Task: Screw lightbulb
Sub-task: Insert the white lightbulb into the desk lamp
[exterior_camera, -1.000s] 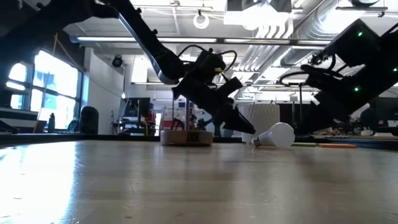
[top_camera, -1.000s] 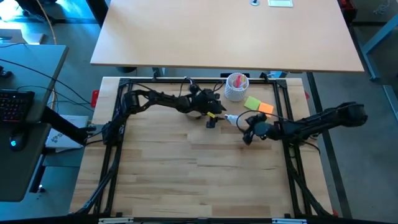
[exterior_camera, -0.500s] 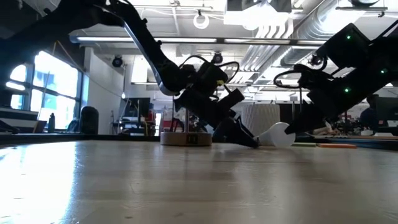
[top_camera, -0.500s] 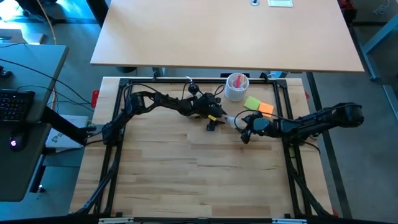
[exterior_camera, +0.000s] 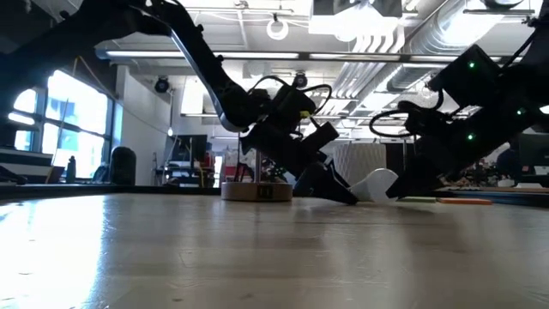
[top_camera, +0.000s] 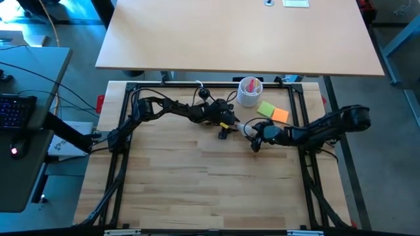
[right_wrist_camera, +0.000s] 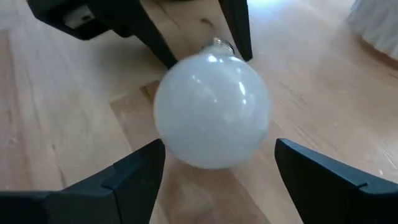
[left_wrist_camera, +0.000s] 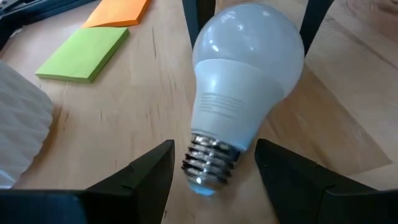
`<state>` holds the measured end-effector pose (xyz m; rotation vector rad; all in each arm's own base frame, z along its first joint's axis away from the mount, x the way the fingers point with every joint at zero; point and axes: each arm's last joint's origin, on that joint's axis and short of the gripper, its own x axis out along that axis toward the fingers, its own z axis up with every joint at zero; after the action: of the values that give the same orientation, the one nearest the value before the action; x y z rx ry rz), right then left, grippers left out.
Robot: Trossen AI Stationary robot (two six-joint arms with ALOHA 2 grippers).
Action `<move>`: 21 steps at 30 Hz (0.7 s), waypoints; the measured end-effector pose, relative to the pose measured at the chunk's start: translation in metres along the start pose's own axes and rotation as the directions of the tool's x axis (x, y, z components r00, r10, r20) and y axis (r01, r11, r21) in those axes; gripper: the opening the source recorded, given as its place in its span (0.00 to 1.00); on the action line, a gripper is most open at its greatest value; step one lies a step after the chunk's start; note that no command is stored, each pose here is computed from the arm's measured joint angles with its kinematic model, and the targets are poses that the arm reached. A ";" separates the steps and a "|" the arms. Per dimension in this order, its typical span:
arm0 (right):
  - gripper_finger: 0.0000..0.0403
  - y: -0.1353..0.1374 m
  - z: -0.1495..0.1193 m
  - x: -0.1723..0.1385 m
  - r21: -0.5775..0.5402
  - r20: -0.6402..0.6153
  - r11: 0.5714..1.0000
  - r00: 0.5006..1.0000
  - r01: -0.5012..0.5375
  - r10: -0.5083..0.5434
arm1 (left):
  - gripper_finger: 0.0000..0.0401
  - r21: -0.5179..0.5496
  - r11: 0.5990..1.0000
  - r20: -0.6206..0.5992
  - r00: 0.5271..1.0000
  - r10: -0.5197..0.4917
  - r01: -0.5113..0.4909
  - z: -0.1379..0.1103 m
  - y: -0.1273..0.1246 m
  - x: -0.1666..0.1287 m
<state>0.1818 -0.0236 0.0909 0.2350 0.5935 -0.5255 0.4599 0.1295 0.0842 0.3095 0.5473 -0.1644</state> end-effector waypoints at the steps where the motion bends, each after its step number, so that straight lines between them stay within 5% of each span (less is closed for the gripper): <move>1: 0.77 0.000 -0.001 0.001 0.002 0.001 1.000 1.000 0.000 0.000 | 0.56 0.000 1.000 -0.001 1.000 0.000 0.000 0.000 0.000 0.000; 21: 0.85 0.010 0.005 0.019 -0.062 0.113 0.998 0.993 0.033 -0.026 | 0.56 -0.006 1.000 -0.015 1.000 -0.023 0.023 0.000 -0.005 0.001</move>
<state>0.2025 -0.0244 0.0845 0.1357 0.5039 -0.5437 0.4598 0.1250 0.0819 0.2987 0.5669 -0.1831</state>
